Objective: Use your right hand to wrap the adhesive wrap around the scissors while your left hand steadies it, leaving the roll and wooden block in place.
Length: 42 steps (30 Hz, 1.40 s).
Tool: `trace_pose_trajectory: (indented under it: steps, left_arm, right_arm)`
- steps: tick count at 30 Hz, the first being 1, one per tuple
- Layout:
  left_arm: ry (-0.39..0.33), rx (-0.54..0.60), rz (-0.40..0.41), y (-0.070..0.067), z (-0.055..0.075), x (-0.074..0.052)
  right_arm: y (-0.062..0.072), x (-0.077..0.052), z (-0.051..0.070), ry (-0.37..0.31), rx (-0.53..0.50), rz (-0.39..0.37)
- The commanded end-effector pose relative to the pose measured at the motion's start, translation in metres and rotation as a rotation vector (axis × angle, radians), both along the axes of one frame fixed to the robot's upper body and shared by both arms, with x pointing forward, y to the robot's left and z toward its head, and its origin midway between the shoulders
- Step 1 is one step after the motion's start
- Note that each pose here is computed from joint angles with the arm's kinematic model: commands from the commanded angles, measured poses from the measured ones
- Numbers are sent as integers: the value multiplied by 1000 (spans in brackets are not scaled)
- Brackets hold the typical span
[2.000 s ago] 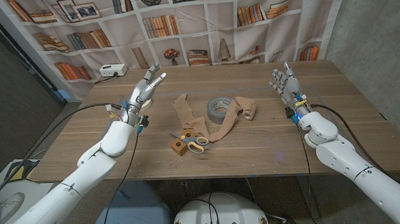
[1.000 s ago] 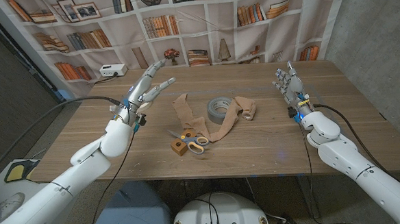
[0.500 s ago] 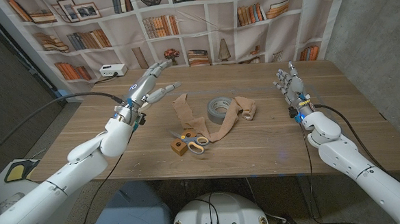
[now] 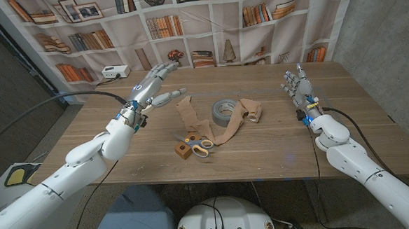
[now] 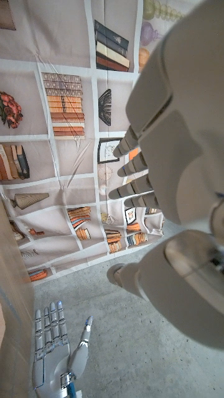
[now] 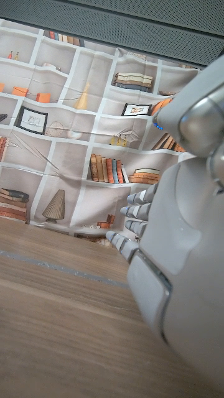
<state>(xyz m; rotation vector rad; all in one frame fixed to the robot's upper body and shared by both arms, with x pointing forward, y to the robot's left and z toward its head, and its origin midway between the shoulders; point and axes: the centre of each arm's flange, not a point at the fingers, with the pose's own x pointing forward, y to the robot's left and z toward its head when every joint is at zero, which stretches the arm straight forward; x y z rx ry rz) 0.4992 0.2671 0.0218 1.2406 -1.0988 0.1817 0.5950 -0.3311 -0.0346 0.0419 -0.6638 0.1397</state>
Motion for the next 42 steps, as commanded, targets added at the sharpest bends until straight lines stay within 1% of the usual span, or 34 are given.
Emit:
trace_pose_trajectory:
  steps: [1, 5, 7, 13, 15, 18, 24, 34, 35, 37, 42]
  left_arm:
    - [-26, 143, 89, -9, 4, -14]
    - [-11, 149, 88, -8, 4, -14]
    - [-21, 165, 108, -7, 5, -14]
    - [-36, 172, 114, -5, 6, -16]
    - [-32, 165, 106, -3, 6, -15]
    - [-36, 184, 126, -3, 7, -14]
    - [-70, 262, 171, -6, 11, -17]
    - [-80, 338, 199, -11, 15, -16]
    - [-111, 377, 238, -15, 15, -17]
    - [-126, 412, 266, -18, 15, -18]
    - [-122, 448, 265, -23, 16, -18]
  right_arm:
    - [-7, 2, -3, 11, 21, -9]
    - [-9, 2, -4, 5, 20, -11]
    - [-9, 2, -4, 5, 20, -10]
    - [-10, 3, -3, 4, 18, -12]
    - [-10, 4, -3, 5, 19, -13]
    - [-11, 4, -3, 8, 20, -14]
    - [-12, 5, -3, 7, 22, -17]
    - [-15, 6, -5, 11, 32, -21]
    - [-16, 7, -5, 9, 33, -22]
    - [-17, 7, -6, 11, 38, -25]
    - [-20, 8, -7, 12, 48, -28]
